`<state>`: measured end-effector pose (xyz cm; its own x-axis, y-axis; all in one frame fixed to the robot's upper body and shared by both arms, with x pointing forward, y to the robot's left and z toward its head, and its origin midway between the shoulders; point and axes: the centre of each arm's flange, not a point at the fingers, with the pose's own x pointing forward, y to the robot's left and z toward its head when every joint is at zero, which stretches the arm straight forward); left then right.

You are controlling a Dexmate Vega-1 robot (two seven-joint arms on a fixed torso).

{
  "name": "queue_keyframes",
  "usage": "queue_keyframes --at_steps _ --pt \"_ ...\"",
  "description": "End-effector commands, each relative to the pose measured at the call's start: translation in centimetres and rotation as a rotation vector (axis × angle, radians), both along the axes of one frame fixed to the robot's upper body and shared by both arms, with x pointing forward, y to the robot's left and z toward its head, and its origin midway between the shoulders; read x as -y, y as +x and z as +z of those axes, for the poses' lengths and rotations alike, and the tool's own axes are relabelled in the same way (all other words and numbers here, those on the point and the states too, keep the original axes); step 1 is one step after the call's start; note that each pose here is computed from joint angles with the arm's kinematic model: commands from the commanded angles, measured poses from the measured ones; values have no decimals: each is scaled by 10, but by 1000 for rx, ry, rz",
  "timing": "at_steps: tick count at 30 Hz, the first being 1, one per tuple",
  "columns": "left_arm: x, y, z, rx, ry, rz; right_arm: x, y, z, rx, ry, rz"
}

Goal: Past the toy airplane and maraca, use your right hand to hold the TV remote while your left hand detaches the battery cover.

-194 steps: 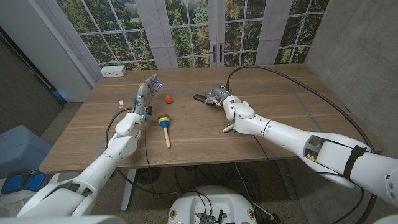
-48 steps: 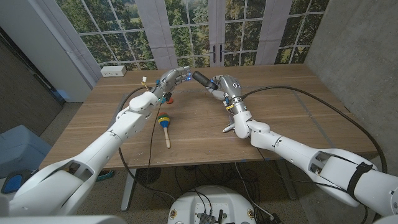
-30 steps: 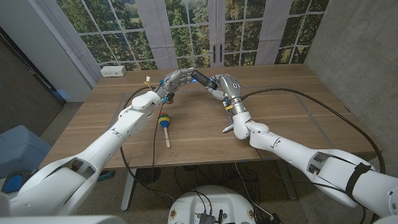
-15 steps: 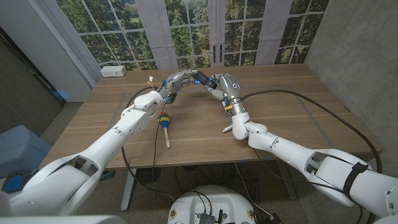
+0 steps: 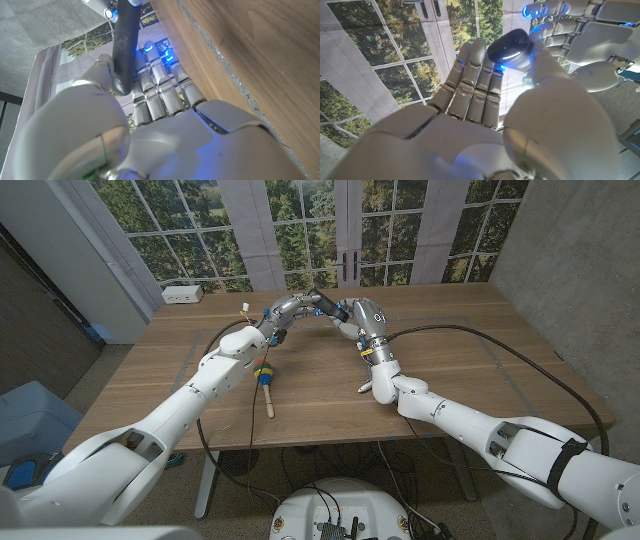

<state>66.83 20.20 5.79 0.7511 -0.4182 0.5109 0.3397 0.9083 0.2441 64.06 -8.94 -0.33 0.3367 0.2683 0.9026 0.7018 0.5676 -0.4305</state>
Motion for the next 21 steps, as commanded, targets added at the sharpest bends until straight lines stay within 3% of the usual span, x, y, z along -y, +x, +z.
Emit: queue_keyframes --at_steps 1,6,21 --pt "9 3 -1 39 -78 40 -4 2 1 2 -8 26" --pt "12 2 -4 44 -172 64 -4 3 2 -2 2 34" --pt "18 -4 -5 124 -240 91 0 8 2 -14 23 49"
